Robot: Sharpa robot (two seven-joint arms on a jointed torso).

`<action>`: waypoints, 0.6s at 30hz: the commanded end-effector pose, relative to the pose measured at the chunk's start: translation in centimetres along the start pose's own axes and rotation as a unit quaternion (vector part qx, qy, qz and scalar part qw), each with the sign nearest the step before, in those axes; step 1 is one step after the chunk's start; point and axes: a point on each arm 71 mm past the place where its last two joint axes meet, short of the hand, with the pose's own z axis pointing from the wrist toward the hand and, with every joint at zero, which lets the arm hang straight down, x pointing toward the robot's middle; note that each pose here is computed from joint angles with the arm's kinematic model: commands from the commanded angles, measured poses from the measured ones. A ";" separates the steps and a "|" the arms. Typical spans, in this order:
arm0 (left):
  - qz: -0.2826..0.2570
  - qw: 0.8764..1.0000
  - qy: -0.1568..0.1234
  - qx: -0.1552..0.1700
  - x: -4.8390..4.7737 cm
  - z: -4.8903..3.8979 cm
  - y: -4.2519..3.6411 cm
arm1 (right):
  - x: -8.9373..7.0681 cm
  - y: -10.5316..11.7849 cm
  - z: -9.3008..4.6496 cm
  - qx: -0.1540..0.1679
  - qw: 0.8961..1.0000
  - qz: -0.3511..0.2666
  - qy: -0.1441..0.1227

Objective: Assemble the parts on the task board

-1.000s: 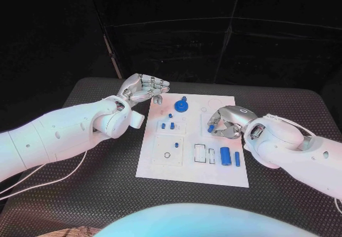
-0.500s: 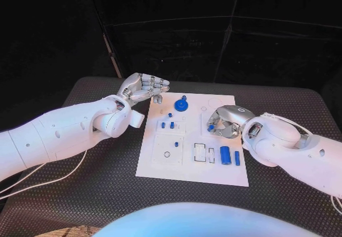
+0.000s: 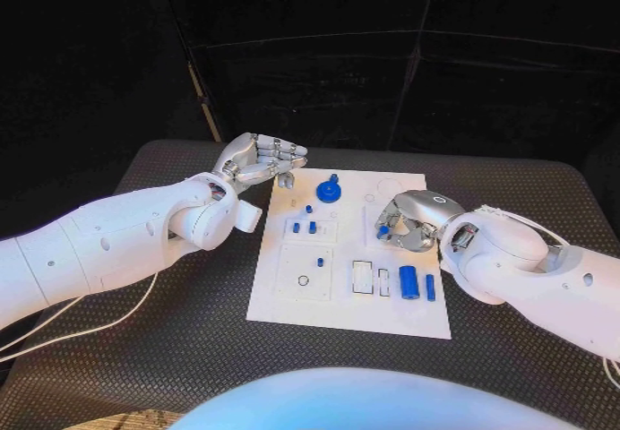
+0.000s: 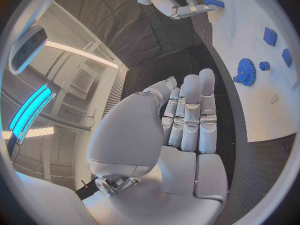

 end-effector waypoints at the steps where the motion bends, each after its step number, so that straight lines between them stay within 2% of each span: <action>1: -0.003 1.000 0.003 0.001 0.01 0.03 -0.06 | -1.5 0.5 -0.3 -0.014 0.999 0.022 -0.046; 6: -0.003 1.000 0.003 0.001 0.01 0.06 0.02 | -3.9 1.5 -0.8 -0.032 0.994 0.062 -0.085; 10: -0.003 1.000 0.003 0.000 0.00 0.06 0.09 | -4.8 2.3 -1.2 -0.047 0.990 0.085 -0.098; 14: -0.004 1.000 0.003 0.000 0.02 0.07 0.11 | -5.2 3.3 -1.3 -0.059 0.988 0.102 -0.099; 18: -0.004 1.000 0.004 0.001 0.13 0.10 0.11 | -5.0 4.7 -0.8 -0.077 0.986 0.117 -0.091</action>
